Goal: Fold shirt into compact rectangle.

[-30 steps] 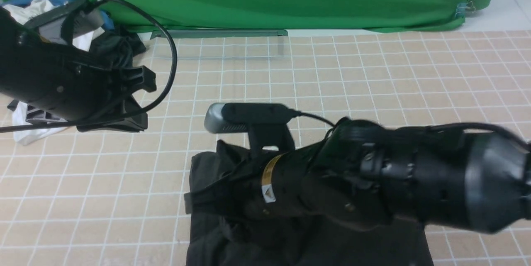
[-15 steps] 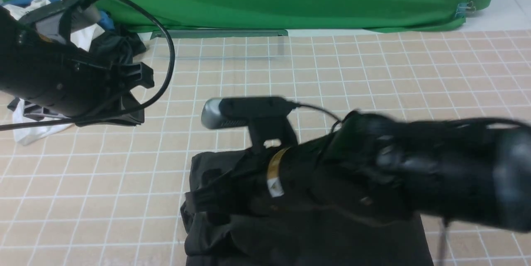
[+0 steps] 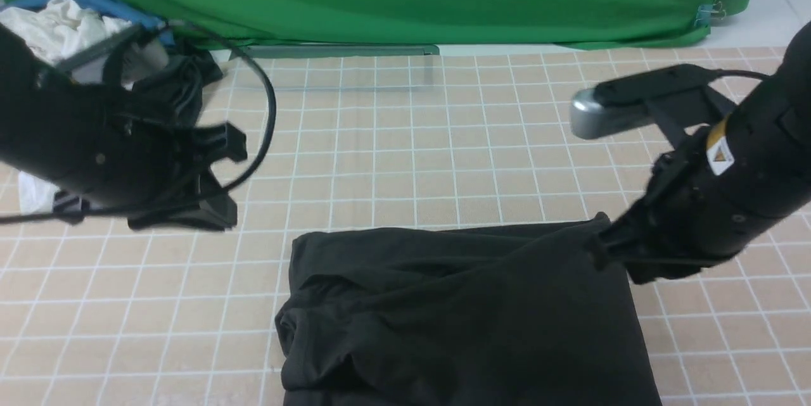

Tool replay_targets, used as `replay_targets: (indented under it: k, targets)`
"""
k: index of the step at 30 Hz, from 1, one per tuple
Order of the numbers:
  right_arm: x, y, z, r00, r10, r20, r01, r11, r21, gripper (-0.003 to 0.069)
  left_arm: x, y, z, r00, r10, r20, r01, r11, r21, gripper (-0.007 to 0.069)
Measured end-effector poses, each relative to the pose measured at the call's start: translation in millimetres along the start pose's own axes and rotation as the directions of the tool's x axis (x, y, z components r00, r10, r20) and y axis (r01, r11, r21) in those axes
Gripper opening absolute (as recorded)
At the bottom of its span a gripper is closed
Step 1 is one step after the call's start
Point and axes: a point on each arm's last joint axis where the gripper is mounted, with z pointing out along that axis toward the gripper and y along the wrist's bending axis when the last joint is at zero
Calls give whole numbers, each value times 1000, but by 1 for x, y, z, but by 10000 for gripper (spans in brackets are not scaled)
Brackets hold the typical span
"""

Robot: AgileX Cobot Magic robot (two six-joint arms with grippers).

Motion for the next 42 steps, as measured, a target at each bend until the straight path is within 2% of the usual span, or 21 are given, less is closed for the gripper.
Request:
replay_targets:
  k: [4, 8, 9, 11, 12, 18, 23, 27, 28, 35, 37, 39, 42]
  targets:
    - [-3, -19, 3, 1000, 30, -5, -30, 999, 20, 78, 10, 8, 17, 997, -81, -15, 82, 997, 5, 22]
    - [-8, -34, 4, 998, 58, 27, -59, 998, 27, 287, 8, 13, 34, 992, -127, -20, 127, 992, -1, 102]
    - [-9, -36, 4, 998, 61, 31, -62, 998, 28, 320, 7, 14, 37, 991, -133, -24, 133, 991, -3, 120]
    - [-11, -38, 4, 996, 67, 52, -68, 997, 27, 417, 2, 18, 51, 988, -152, -31, 152, 988, -15, 199]
    - [-13, -39, 4, 996, 67, 64, -69, 997, 24, 442, 1, 21, 58, 986, -162, -37, 161, 987, -22, 237]
    - [-15, -38, 4, 994, 57, 93, -59, 998, 12, 462, -11, 31, 100, 979, -202, -35, 202, 979, -10, 430]
    - [-15, -38, 4, 994, 53, 95, -54, 998, 12, 462, -23, 34, 126, 977, -206, -61, 207, 978, 25, 485]
    - [-15, -38, 4, 994, 54, 95, -55, 998, 12, 462, -37, 33, 137, 976, -209, -54, 212, 976, 42, 471]
    - [-16, -38, 4, 994, 54, 96, -55, 998, 12, 462, -41, 33, 141, 976, -212, -55, 215, 976, 42, 448]
    - [-16, -37, 4, 993, 52, 105, -53, 999, 10, 462, -46, 37, 155, 977, -199, -79, 203, 979, 35, 221]
    - [-17, -37, 3, 992, 53, 114, -54, 999, 8, 462, -46, 37, 156, 980, -181, -81, 184, 982, 35, 108]
    - [-17, -37, 3, 992, 52, 116, -54, 999, 7, 462, -47, 36, 158, 983, -165, -80, 168, 985, 40, 39]
    - [-18, -37, 3, 992, 51, 118, -53, 999, 7, 454, -52, 32, 159, 986, -148, -73, 152, 987, 49, 16]
